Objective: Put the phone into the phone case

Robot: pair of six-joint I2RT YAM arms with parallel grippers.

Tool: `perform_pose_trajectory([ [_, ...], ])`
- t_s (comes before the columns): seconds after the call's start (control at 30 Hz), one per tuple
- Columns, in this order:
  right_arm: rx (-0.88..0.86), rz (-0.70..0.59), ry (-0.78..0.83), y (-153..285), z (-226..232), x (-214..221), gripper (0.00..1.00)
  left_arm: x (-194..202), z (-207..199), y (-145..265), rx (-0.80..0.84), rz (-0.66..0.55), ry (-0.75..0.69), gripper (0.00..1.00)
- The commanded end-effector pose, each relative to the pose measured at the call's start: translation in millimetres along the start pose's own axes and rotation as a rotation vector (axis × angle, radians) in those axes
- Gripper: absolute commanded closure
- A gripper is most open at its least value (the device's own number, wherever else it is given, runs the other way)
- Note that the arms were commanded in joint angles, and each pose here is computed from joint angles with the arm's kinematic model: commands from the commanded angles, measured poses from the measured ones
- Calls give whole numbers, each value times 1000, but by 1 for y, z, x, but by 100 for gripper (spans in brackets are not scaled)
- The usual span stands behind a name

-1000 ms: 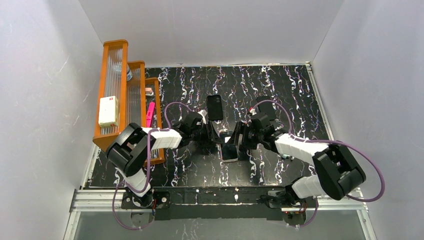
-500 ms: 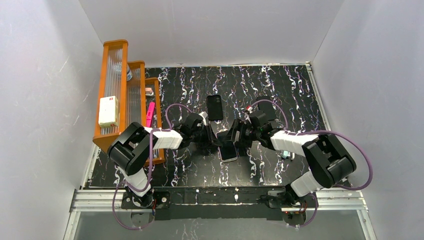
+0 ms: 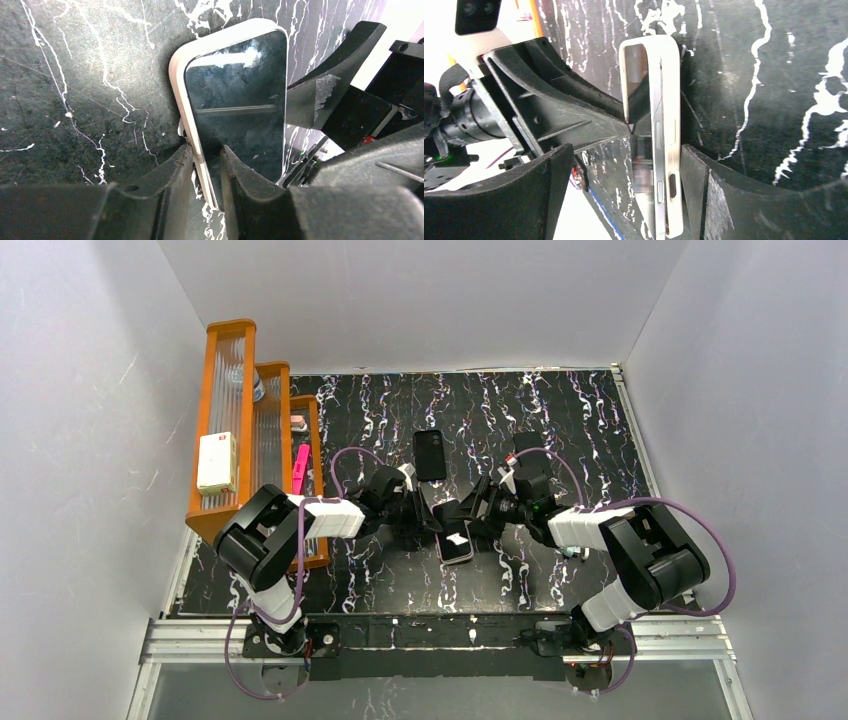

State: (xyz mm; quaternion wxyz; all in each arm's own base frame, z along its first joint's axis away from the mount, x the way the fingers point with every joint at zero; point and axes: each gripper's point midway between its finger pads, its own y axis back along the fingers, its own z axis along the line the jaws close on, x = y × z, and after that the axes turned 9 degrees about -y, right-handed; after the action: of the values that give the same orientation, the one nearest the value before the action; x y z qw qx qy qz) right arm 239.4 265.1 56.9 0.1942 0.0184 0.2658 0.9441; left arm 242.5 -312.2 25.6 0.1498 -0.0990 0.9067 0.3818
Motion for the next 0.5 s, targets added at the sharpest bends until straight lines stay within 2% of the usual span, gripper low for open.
perform_pose_trajectory([
  [0.0,-188,76,40,7,47,13,16,13,6,7,-38,40,-17,72],
  [0.17,-191,78,36,6,45,14,20,14,7,9,-41,39,-18,68],
  [0.3,-184,93,27,5,38,18,36,13,6,11,-44,37,-20,68],
  [0.47,-167,90,22,4,31,19,50,15,9,13,-58,40,-27,68],
])
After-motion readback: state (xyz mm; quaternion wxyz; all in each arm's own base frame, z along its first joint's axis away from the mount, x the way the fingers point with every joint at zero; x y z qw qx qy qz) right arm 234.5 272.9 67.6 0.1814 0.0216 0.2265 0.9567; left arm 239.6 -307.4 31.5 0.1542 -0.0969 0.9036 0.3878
